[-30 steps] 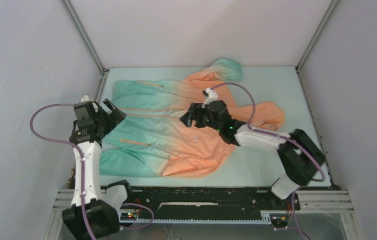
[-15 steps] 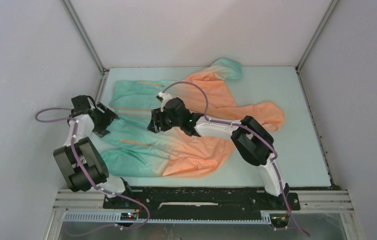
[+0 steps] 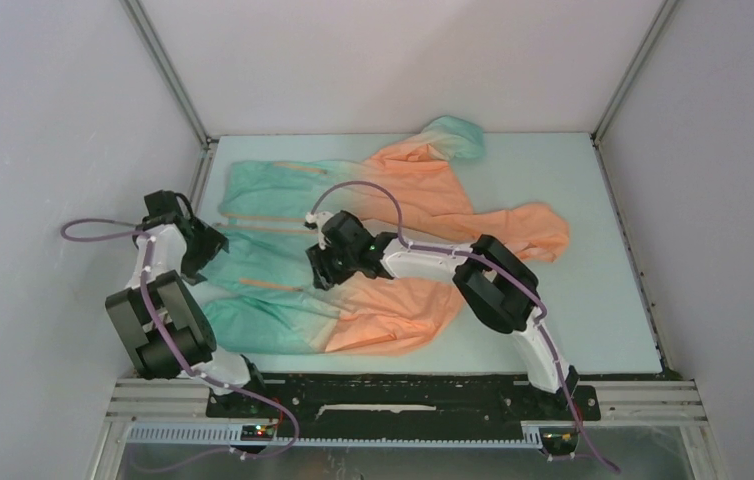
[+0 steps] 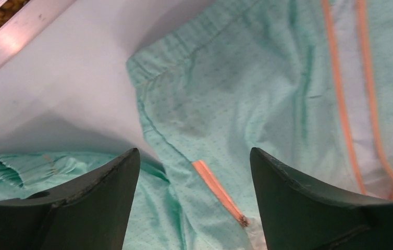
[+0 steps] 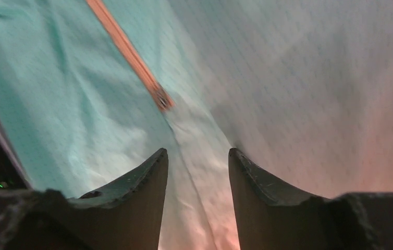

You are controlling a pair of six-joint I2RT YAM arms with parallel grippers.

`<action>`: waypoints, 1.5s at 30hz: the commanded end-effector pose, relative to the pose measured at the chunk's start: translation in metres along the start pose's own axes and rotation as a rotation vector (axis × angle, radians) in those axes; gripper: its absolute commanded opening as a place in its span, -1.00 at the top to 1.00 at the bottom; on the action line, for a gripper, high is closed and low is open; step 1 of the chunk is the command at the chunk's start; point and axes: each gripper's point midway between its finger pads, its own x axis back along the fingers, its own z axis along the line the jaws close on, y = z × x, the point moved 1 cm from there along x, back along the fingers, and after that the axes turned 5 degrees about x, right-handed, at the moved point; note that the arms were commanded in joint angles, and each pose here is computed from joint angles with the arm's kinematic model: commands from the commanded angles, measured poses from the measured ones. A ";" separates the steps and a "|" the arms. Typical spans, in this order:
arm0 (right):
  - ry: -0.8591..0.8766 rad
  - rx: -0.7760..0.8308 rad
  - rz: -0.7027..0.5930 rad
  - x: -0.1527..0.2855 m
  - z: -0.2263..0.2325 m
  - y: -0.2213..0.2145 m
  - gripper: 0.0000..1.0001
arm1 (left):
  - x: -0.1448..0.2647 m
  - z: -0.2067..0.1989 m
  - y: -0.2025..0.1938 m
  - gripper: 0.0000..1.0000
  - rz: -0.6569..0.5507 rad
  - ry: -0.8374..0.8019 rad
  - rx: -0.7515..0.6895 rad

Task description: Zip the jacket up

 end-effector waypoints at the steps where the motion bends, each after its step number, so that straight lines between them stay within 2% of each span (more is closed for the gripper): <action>1: -0.041 -0.072 0.012 0.023 -0.012 -0.015 0.11 | -0.018 0.032 -0.025 -0.54 0.068 0.147 0.015; 6: -0.151 -0.188 0.067 0.038 -0.037 -0.062 0.69 | -0.025 0.029 -0.048 -0.29 0.086 0.170 -0.051; 8: -0.199 -0.213 0.089 0.046 -0.045 -0.082 0.83 | -0.026 0.025 -0.063 -0.19 0.118 0.159 -0.067; 10: -0.236 -0.246 0.080 0.057 -0.050 -0.094 0.84 | -0.026 0.021 -0.084 0.02 0.176 0.121 -0.059; 13: -0.212 -0.282 0.047 0.071 -0.050 -0.097 0.83 | -0.024 0.026 -0.107 0.05 0.222 0.091 -0.009; 21: -0.231 -0.417 0.020 0.114 -0.064 -0.117 0.79 | -0.014 0.024 -0.121 0.15 0.204 -0.009 0.040; 24: -0.234 -0.457 0.004 0.135 -0.075 -0.120 0.76 | -0.009 0.025 -0.120 0.15 0.151 -0.045 0.023; 28: -0.235 -0.525 -0.015 0.168 -0.096 -0.131 0.62 | -0.002 0.018 -0.119 0.24 0.105 -0.117 -0.022; 32: -0.262 -0.538 -0.058 0.212 -0.107 -0.139 -0.13 | 0.019 -0.004 -0.108 -0.05 0.013 -0.211 -0.109; 34: -0.298 -0.538 -0.107 0.234 -0.118 -0.140 -0.40 | 0.035 -0.018 -0.106 -0.20 -0.021 -0.280 -0.163; 37: -0.404 -0.606 -0.130 0.260 -0.145 -0.148 -0.46 | 0.062 -0.036 -0.103 -0.41 -0.056 -0.371 -0.222; 40: -0.520 -0.700 -0.122 0.265 -0.168 -0.159 -0.48 | 0.086 -0.048 -0.100 -0.56 -0.063 -0.440 -0.271; 45: -0.544 -0.889 -0.088 0.250 -0.173 -0.170 -0.33 | 0.125 -0.062 -0.079 -0.73 -0.149 -0.499 -0.340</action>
